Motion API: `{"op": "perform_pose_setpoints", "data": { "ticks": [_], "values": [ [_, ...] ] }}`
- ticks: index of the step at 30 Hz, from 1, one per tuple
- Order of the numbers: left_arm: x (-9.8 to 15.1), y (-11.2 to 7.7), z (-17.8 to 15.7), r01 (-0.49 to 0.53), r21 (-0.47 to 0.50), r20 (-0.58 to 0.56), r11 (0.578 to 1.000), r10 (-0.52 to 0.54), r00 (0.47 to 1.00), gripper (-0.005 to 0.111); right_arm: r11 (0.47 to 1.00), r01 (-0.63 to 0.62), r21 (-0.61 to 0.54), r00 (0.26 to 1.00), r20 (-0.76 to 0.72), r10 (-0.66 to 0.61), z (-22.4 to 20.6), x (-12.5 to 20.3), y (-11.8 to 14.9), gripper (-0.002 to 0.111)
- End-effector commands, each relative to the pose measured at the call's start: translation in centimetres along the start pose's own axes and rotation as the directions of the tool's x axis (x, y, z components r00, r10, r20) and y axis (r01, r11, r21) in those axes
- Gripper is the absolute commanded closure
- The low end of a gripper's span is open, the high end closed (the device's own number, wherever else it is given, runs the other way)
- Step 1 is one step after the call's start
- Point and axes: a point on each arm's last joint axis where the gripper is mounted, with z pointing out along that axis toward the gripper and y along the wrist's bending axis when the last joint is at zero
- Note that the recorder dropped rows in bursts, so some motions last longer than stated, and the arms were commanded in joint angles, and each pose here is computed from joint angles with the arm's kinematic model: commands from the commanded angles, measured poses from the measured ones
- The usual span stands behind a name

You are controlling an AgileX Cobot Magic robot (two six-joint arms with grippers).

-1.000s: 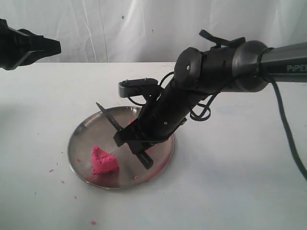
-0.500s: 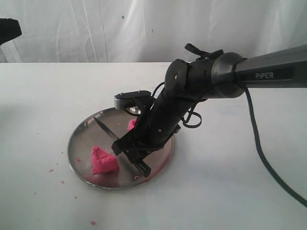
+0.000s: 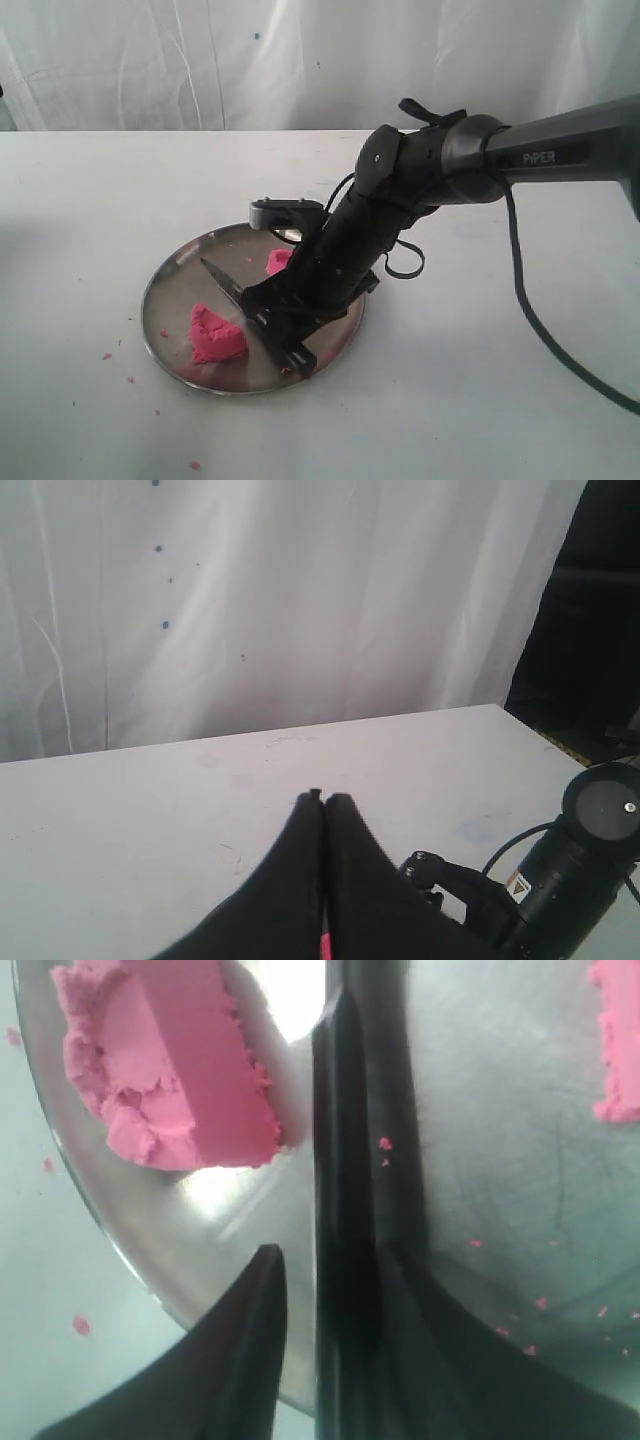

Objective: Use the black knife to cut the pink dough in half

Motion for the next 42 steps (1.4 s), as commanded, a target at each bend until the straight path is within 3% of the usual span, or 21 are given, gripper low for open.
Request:
{"op": "perform_pose_setpoints", "data": {
  "ticks": [1, 13, 17, 25, 30, 34, 40, 42],
  "values": [
    [0.2, -0.3, -0.6, 0.008, 0.008, 0.014, 1.0, -0.008, 1.0, 0.107, 1.0, 0.012, -0.006, 1.0, 0.013, -0.012, -0.7, -0.2, 0.0, 0.065],
    [0.2, -1.6, -2.3, -0.077, 0.057, 0.042, 0.995, 0.075, 0.996, 0.107, 0.99, 0.127, 0.062, 0.973, 0.185, -0.136, -7.1, -1.0, 2.7, 0.065],
    [0.3, -2.0, -3.2, -0.07, 0.045, 0.026, 0.997, 0.069, 0.997, 0.107, 0.987, 0.137, 0.089, 0.946, 0.282, -0.157, -10.1, -0.2, 4.0, 0.075],
    [1.1, -2.5, -4.9, -0.053, 0.016, -0.057, 0.998, 0.053, 0.997, 0.107, 0.983, 0.087, 0.161, 0.844, 0.513, -0.159, -15.0, 4.6, 5.5, 0.108],
    [2.0, -3.3, -5.0, -0.071, 0.109, -0.145, 0.991, 0.086, 0.986, 0.107, 0.976, 0.078, 0.202, 0.754, 0.628, -0.191, -18.3, 10.0, 6.7, 0.108],
    [1.9, -3.3, -5.0, -0.068, 0.112, -0.144, 0.991, 0.084, 0.986, 0.107, 0.973, 0.109, 0.204, 0.705, 0.674, -0.221, -20.5, 13.4, 7.9, 0.108],
    [1.9, -3.3, -5.0, -0.068, 0.112, -0.144, 0.991, 0.084, 0.986, 0.107, 0.969, 0.134, 0.206, 0.656, 0.715, -0.243, -22.4, 14.7, 8.9, 0.108],
    [1.9, -3.3, -5.0, -0.068, 0.112, -0.144, 0.991, 0.084, 0.986, 0.107, 0.955, 0.13, 0.267, 0.62, 0.73, -0.288, -22.8, 14.5, 8.6, 0.108]
  ]
}}
